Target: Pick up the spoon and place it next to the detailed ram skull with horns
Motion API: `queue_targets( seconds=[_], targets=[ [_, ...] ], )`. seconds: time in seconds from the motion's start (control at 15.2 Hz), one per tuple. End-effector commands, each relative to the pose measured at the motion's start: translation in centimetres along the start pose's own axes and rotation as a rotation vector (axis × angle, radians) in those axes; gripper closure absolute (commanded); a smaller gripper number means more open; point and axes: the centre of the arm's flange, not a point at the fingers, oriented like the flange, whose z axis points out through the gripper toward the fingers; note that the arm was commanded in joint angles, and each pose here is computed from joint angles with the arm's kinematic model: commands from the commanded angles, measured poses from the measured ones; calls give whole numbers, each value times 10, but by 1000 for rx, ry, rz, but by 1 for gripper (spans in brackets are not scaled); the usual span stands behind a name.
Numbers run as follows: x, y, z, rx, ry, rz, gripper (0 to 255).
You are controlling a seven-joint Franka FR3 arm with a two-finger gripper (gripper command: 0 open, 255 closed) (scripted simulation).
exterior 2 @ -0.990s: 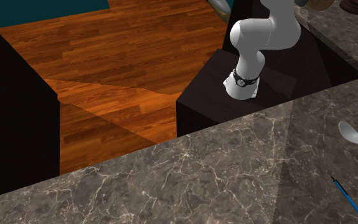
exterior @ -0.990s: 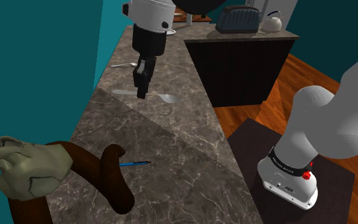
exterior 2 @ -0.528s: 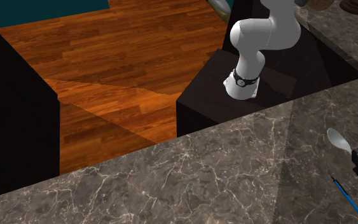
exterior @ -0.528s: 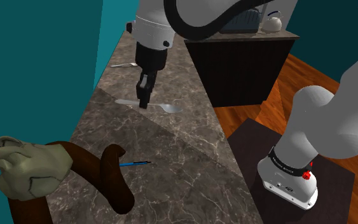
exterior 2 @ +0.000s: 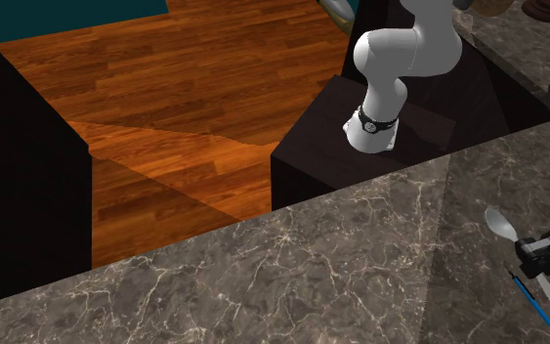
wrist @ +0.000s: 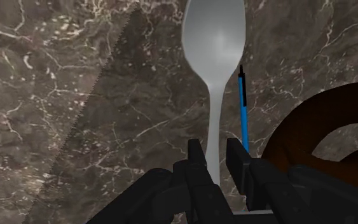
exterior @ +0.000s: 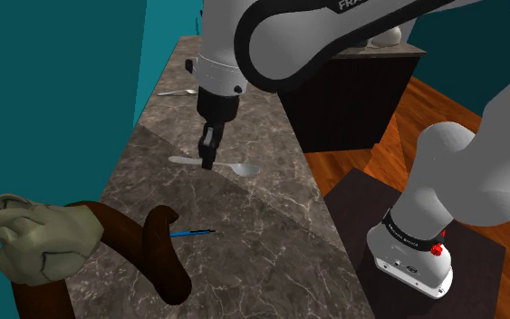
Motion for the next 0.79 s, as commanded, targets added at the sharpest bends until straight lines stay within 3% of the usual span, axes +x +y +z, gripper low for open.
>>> queue_targets(
  seconds=[0.0, 0.73],
  targets=[
    [-2, 1, 11, 0, 1, 0, 255],
    [-15, 8, 67, 0, 1, 0, 255]
  ],
)
